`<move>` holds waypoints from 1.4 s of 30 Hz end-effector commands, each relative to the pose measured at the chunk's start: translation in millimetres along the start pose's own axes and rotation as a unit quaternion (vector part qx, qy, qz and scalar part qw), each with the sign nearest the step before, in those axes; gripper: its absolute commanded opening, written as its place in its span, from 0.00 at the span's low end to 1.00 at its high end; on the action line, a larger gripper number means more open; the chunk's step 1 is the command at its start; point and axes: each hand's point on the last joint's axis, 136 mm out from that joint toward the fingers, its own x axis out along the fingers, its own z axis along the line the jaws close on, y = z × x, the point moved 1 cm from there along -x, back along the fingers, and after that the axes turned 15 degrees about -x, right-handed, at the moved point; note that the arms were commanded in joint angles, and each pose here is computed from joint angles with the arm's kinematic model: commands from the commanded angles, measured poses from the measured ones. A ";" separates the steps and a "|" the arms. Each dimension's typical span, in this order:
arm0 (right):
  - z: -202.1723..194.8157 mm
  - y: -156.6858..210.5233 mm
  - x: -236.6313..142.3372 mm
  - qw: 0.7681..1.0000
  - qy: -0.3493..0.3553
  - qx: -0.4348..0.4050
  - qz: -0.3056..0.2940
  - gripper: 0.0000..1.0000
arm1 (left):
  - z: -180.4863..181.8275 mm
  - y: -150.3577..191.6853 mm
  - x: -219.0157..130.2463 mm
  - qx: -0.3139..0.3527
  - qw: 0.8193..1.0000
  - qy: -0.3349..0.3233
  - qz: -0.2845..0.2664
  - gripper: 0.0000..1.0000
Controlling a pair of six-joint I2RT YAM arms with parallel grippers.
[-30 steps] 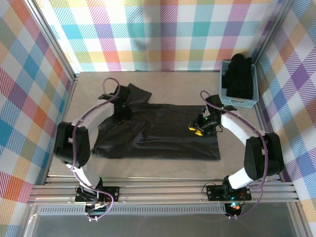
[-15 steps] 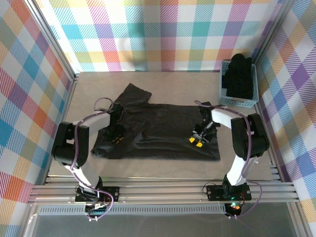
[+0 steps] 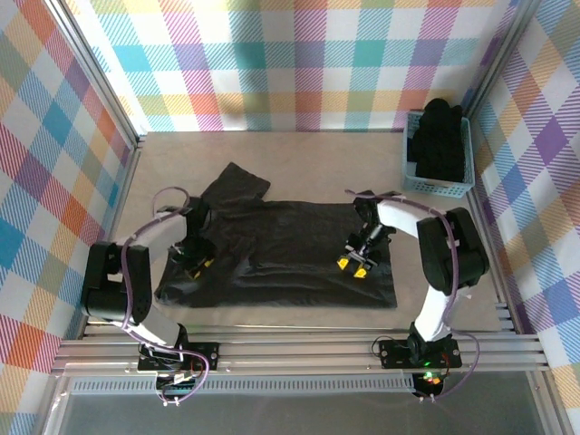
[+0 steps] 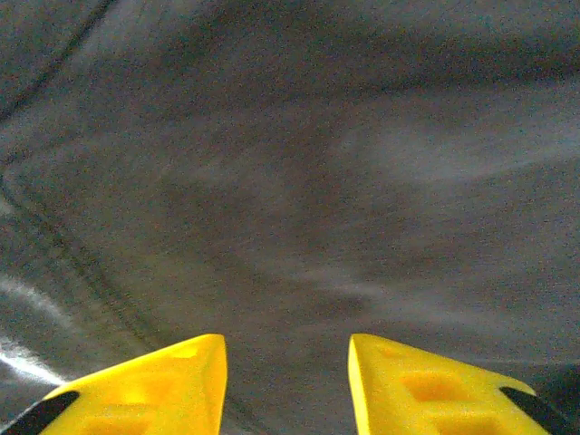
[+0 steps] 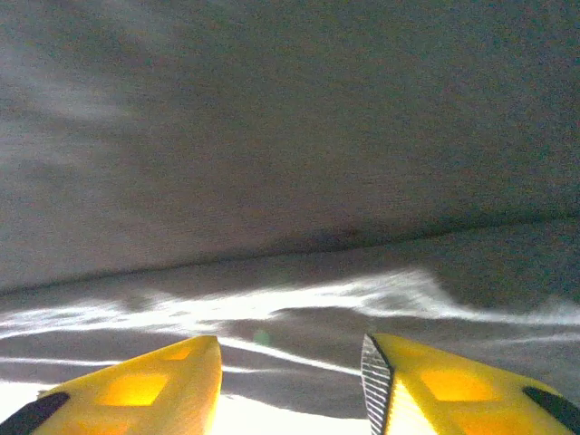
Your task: Fold and stack the t-shirts
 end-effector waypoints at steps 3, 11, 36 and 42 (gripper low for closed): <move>80.3 -64.1 -97.7 0.952 -0.102 -0.160 -0.238 0.52 | -121.1 -47.9 -50.8 0.054 0.987 0.137 -0.061 0.45; 113.2 -115.2 -156.9 0.910 -0.153 -0.204 -0.326 0.54 | -268.8 -107.4 -64.7 0.189 0.936 0.225 -0.193 0.46; 90.5 -123.2 -160.7 0.923 -0.164 -0.152 -0.313 0.54 | -336.9 -120.6 26.6 0.207 0.942 0.178 -0.193 0.51; 91.7 -123.7 -158.5 0.924 -0.171 -0.149 -0.308 0.54 | -332.4 -118.6 43.7 0.207 0.947 0.160 -0.187 0.49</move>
